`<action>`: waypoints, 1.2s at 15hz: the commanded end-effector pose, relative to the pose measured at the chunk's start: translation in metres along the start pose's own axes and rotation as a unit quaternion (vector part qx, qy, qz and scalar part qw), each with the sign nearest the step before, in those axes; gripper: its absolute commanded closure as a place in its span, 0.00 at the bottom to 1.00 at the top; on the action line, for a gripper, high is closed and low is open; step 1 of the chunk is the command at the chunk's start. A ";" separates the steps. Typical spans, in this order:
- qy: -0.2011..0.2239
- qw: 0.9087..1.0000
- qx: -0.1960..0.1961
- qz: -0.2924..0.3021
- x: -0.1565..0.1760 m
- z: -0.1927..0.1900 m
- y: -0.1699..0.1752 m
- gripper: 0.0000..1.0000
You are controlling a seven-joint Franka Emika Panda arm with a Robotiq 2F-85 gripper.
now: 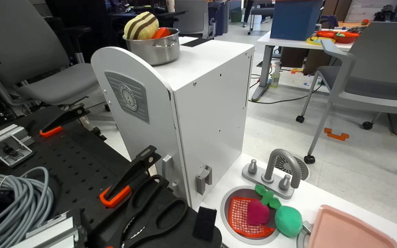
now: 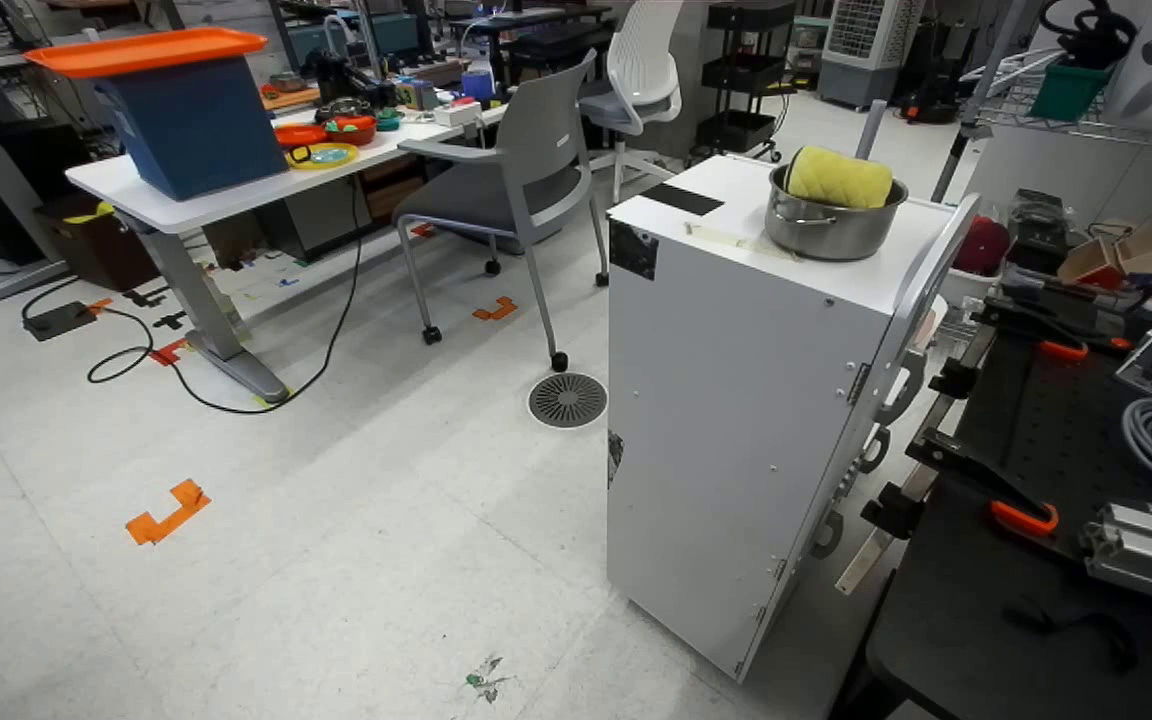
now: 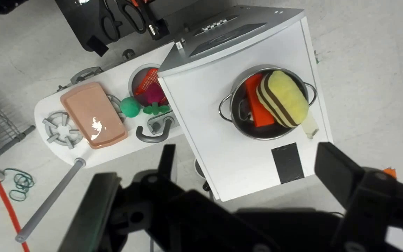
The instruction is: Remove the yellow plush toy from the silver pot
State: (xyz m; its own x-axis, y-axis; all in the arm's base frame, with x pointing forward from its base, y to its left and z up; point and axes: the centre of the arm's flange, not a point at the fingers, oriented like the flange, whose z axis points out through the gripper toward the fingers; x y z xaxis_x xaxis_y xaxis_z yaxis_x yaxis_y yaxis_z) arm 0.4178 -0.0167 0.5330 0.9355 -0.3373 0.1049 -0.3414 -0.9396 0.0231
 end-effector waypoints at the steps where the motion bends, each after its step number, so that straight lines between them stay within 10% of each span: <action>1: 0.006 0.998 0.028 -0.052 0.011 0.007 -0.004 0.00; 18: -0.032 0.998 0.003 -0.062 0.070 0.050 -0.013 0.00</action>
State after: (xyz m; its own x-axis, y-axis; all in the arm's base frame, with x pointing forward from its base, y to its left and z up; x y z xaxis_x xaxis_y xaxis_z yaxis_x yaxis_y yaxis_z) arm 0.4678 -0.0291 0.4942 0.9745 -0.2191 0.0491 -0.2204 -0.9751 0.0236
